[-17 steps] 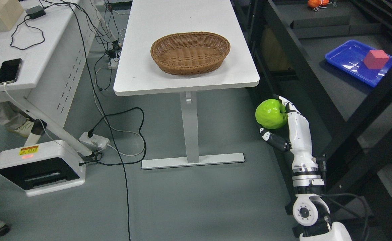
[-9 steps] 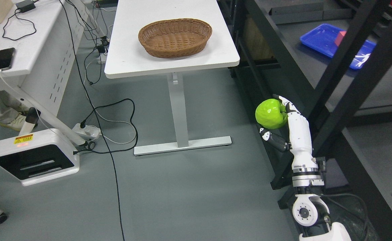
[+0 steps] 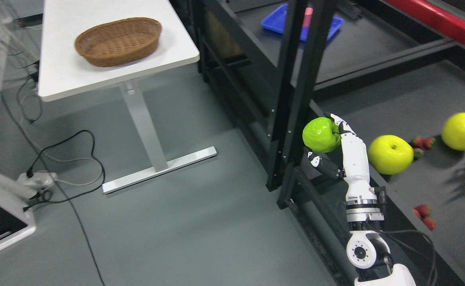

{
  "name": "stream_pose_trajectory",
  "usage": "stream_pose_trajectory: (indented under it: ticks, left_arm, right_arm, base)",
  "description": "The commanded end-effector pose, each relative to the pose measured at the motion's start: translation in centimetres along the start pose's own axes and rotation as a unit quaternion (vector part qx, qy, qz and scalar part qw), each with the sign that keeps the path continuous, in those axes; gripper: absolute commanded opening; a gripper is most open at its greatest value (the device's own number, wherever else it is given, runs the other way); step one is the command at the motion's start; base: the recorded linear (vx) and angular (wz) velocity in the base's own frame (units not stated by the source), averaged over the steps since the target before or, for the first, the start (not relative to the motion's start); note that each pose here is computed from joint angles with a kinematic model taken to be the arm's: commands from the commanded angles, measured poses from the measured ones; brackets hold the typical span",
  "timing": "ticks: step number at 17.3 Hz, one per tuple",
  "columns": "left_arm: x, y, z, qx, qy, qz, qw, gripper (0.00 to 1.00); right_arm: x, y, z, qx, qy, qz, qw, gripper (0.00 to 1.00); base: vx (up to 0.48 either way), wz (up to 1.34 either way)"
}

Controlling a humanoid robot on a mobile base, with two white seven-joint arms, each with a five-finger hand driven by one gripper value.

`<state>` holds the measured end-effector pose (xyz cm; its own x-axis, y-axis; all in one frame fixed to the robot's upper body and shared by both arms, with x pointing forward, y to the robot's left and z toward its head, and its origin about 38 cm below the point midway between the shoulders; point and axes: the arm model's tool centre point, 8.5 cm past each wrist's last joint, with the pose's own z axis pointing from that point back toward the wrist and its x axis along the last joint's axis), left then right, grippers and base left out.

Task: Place green apple on left shelf middle layer
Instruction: 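Hold the green apple raised in the right hand while driving to the shelf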

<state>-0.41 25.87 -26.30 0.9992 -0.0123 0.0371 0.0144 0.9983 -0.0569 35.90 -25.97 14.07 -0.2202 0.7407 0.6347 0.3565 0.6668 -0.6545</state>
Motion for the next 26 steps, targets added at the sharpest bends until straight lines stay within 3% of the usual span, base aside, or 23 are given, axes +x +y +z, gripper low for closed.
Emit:
stream_pose_trajectory:
  ticks: [1, 10, 26]
  left_arm:
    - [-0.04, 1.12, 0.16, 0.009, 0.001, -0.001, 1.0, 1.0]
    - [-0.04, 1.12, 0.16, 0.009, 0.001, -0.001, 1.0, 1.0]
    - [-0.04, 1.12, 0.16, 0.009, 0.001, -0.001, 1.0, 1.0]
  right_arm:
    - [-0.05, 0.09, 0.18, 0.008, -0.005, 0.005, 1.0, 0.0]
    - [-0.14, 0.14, 0.35, 0.009, -0.003, 0.005, 1.0, 0.0]
    - [-0.09, 0.31, 0.48, 0.012, -0.003, 0.005, 1.0, 0.0]
  base:
    - [-0.158, -0.73]
    - [0.008, -0.86]
    - [0.158, -0.77]
